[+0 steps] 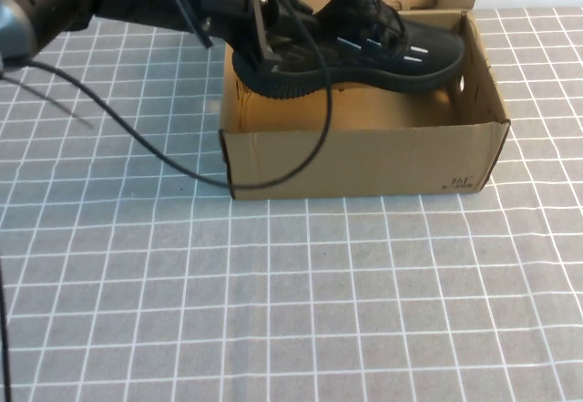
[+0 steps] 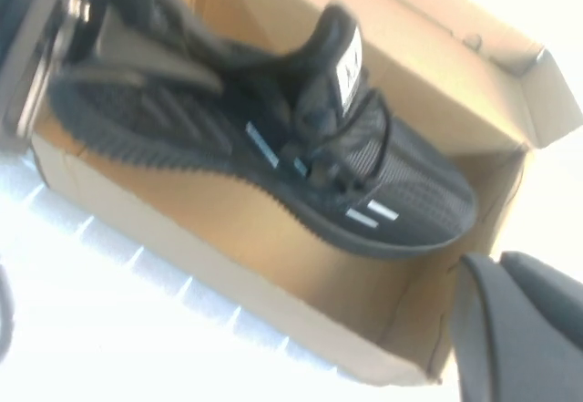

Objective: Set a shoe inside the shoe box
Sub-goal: Place the shoe in the shoe box

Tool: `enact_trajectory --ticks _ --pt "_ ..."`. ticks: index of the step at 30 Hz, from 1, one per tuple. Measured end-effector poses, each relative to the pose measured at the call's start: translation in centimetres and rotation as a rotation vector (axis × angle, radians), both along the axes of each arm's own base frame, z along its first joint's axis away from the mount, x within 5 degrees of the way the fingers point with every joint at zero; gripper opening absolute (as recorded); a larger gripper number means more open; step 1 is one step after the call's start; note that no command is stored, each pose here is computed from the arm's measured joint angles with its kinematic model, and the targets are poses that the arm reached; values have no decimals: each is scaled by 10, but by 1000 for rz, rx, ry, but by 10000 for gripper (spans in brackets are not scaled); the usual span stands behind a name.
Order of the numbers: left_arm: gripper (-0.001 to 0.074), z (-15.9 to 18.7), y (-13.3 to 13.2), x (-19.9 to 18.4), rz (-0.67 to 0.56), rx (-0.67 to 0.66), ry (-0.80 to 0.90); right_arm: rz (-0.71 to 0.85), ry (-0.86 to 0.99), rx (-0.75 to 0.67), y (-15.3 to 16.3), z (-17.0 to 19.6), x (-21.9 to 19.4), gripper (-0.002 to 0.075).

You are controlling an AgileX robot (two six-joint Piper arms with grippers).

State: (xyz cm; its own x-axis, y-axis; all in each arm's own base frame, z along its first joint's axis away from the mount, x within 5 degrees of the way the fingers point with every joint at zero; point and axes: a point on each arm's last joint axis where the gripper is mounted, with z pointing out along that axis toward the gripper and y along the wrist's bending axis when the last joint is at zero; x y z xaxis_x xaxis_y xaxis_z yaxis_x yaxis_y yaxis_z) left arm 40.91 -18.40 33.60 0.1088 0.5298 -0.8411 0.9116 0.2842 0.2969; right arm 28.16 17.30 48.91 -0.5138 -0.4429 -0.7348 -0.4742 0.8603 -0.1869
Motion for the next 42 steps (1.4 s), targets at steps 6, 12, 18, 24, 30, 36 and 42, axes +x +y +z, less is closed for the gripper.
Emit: enact_trajectory --ticks 6,12,18,24,30,36,42 --pt "72 -26 3 37 -91 -68 31 -17 36 -11 -2 -10 -2 -16" --pt "72 -60 -3 64 -116 -60 53 -20 41 -14 -2 -11 -2 -16" --pt "72 -83 -6 80 -106 -53 44 -20 41 -14 -2 -11 -2 -16" --pt "72 -99 -6 90 -59 -46 25 -20 41 -14 -2 -11 -2 -16" --pt "72 -106 -7 94 -61 -50 -4 -6 57 7 0 -12 -3 -16" --pt "71 -118 -8 97 -76 -38 -22 -2 62 13 1 -12 -3 -16" --pt "112 -119 -7 99 -53 -39 -33 13 77 35 3 -13 -5 -16"
